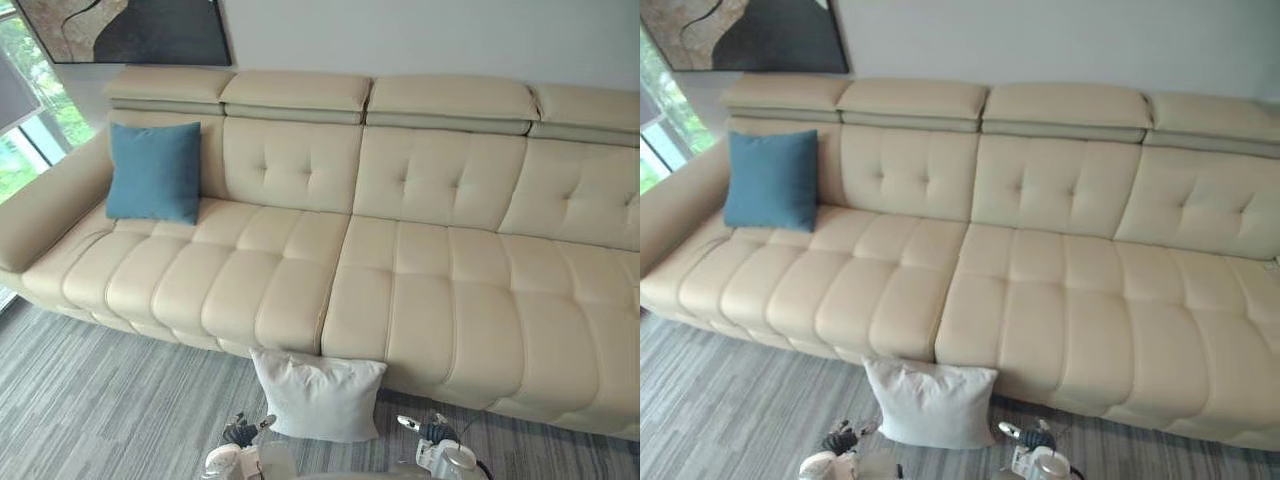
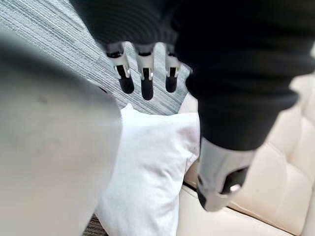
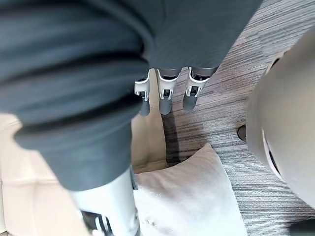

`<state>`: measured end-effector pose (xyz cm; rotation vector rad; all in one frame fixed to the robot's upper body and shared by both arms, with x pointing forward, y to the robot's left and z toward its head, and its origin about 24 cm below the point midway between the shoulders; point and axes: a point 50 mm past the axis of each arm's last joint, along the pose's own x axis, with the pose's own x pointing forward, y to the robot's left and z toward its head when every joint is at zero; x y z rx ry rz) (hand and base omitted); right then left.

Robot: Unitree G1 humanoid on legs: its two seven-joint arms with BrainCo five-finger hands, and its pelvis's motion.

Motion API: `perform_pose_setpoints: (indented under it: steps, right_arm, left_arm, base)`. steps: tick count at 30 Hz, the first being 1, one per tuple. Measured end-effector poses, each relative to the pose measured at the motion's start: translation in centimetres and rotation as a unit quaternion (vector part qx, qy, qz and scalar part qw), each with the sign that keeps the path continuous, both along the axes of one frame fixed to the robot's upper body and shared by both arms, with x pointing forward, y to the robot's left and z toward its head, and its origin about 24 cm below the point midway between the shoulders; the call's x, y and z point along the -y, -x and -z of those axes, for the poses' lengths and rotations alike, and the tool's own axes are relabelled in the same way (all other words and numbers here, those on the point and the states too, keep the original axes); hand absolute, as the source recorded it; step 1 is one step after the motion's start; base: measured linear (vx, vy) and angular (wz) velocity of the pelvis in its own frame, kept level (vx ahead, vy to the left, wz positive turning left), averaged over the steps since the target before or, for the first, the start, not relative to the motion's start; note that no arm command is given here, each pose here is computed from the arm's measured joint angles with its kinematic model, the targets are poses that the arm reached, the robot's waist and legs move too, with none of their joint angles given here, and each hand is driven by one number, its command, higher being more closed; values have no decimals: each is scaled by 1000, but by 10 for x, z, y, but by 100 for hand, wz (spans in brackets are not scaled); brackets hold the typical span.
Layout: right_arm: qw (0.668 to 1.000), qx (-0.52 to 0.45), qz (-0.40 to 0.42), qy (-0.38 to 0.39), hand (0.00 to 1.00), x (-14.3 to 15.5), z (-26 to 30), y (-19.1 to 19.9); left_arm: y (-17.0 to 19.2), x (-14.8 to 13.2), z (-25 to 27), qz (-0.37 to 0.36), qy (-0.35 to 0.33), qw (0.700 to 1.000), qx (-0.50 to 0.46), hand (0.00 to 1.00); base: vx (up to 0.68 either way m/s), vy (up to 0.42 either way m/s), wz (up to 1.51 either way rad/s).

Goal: Pick up cushions and gather them together orderly.

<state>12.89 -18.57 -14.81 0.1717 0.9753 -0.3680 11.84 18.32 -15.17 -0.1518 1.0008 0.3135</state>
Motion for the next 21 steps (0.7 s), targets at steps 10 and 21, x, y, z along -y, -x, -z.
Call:
perform_pose_setpoints:
  steps: [10, 21]
  right_arm:
    - [1000, 14, -20, 10, 0, -8, -5, -20]
    - [976, 200, 49, 68, 0, 37, -87, -141]
  left_arm:
    - [-20, -12, -8, 13, -34, 999, 18, 0]
    - [-161, -55, -112, -117, -51, 954, 271, 0]
  base:
    - [63, 112, 0]
    - [-275, -42, 16]
